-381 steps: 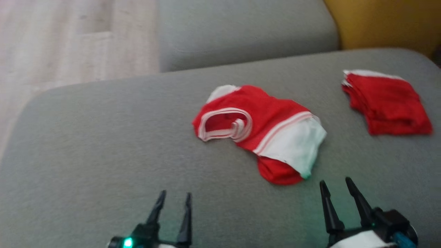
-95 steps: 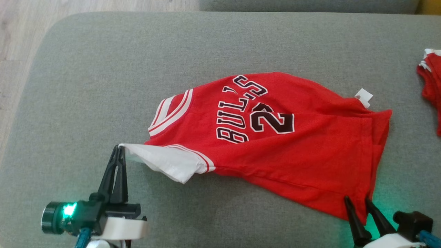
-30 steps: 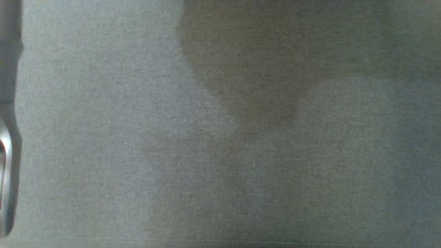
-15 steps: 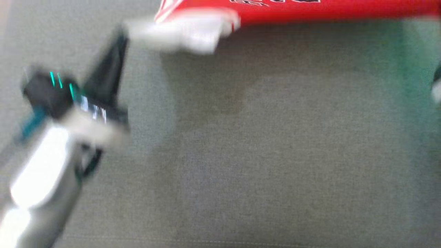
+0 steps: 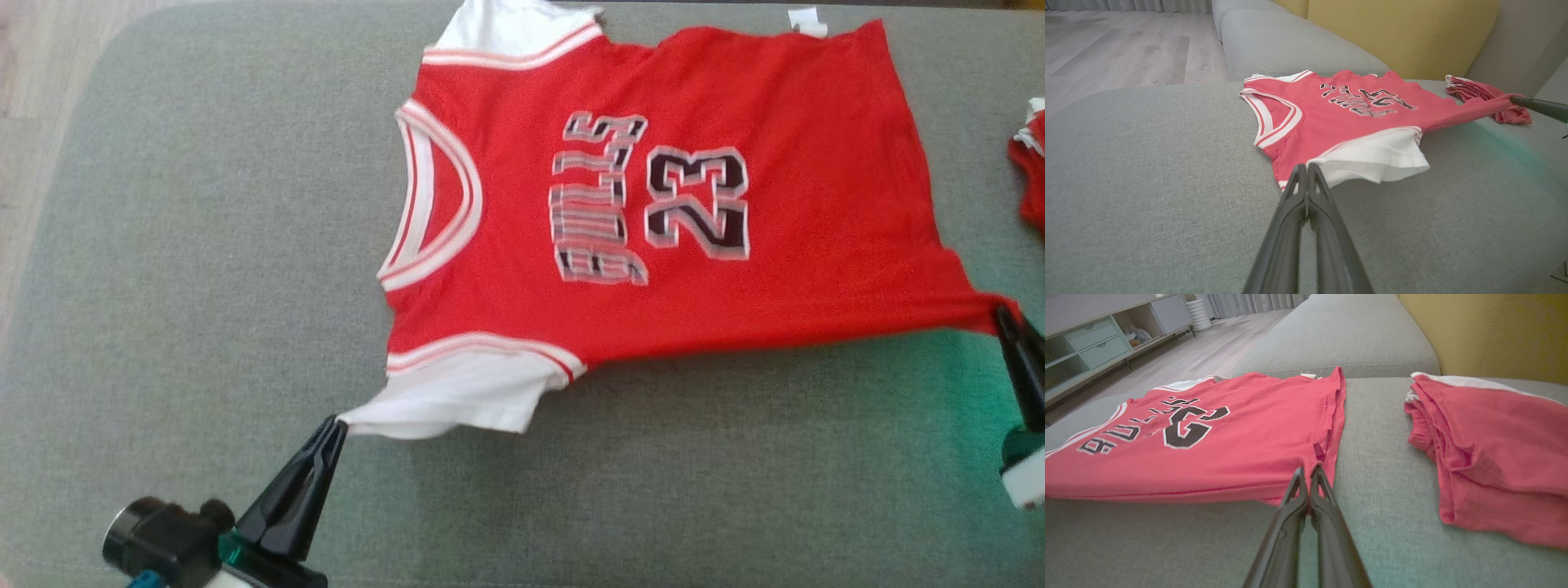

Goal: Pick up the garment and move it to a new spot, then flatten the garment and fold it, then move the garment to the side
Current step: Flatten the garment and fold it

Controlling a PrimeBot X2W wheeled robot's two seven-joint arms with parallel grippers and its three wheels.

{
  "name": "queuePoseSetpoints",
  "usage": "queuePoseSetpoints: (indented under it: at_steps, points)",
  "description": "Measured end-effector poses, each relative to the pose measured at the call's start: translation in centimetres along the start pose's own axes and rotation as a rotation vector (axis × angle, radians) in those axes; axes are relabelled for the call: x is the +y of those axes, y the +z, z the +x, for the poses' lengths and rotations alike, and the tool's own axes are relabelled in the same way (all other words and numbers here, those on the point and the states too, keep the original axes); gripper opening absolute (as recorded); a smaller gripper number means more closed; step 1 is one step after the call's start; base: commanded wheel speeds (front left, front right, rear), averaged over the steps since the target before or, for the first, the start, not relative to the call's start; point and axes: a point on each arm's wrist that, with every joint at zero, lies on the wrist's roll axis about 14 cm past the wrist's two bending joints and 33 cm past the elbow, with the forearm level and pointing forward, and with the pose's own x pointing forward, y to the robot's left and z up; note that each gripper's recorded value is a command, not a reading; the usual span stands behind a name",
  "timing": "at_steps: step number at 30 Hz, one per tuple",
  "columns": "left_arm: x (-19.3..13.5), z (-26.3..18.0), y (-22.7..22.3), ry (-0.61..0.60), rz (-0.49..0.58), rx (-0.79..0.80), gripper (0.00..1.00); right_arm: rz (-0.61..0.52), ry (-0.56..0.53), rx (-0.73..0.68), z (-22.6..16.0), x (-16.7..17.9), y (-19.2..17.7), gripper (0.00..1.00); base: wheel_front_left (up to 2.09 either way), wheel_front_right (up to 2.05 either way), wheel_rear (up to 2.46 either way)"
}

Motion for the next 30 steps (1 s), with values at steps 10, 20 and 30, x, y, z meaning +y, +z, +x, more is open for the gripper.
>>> queuePoseSetpoints:
  at_steps: [10, 20, 30]
  points:
    - [1.2, 4.3, 3.8, -0.034, 0.012, -0.08, 0.0, 0.055, -0.023, 0.012, 1.4, 0.2, 0.0, 0.0, 0.0, 0.0, 0.0]
    - [4.8, 14.4, 6.9, -0.081, 0.111, -0.099, 0.0, 0.014, -0.005, 0.025, 8.6, -0.4, 1.9, 0.0, 0.0, 0.0, 0.0]
    - [6.6, 18.9, 5.5, -0.082, 0.151, -0.071, 0.0, 0.003, -0.008, 0.062, 11.4, -0.9, 0.4, 0.06, 0.0, 0.0, 0.0]
